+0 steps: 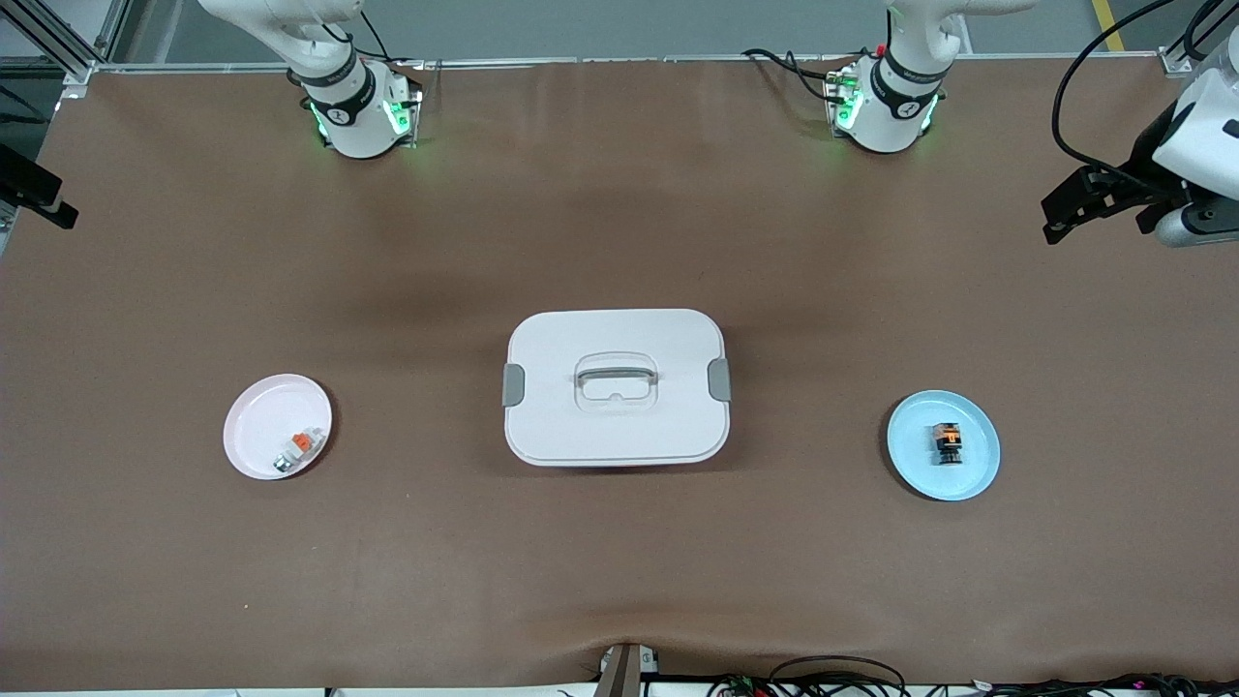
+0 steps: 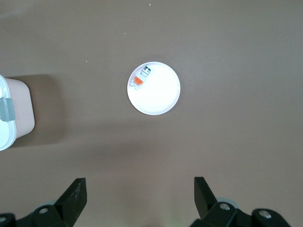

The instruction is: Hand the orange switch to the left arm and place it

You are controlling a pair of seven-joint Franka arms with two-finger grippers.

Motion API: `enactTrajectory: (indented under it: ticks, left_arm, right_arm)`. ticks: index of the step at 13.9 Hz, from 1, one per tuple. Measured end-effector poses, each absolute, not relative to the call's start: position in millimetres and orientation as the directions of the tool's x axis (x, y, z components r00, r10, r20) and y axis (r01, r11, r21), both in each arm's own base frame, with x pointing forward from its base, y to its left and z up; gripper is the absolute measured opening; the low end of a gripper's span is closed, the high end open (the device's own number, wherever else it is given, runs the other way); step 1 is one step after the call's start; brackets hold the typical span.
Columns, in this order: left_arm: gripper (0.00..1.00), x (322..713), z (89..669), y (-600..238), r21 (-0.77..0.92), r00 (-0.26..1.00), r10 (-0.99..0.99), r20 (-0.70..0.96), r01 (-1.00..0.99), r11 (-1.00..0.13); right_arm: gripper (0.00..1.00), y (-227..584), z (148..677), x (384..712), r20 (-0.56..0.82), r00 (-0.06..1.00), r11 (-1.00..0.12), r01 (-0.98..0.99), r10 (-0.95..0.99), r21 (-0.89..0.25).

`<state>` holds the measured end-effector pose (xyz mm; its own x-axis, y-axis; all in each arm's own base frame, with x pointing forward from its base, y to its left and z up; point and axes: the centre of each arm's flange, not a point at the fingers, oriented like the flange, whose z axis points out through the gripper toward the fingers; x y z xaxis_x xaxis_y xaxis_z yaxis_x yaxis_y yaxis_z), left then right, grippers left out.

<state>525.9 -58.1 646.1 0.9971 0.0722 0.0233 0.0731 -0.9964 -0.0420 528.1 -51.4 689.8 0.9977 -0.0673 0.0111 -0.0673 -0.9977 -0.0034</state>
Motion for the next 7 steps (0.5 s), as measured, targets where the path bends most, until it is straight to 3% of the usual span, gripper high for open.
enactTrajectory:
  ticks: [7]
  left_arm:
    - [1.00,516,662,-61,0.020,0.997,0.077,0.002,0.077,-0.997]
  right_arm:
    - [1.00,-40,693,529,0.016,0.999,-0.999,-0.037,-0.036,0.032]
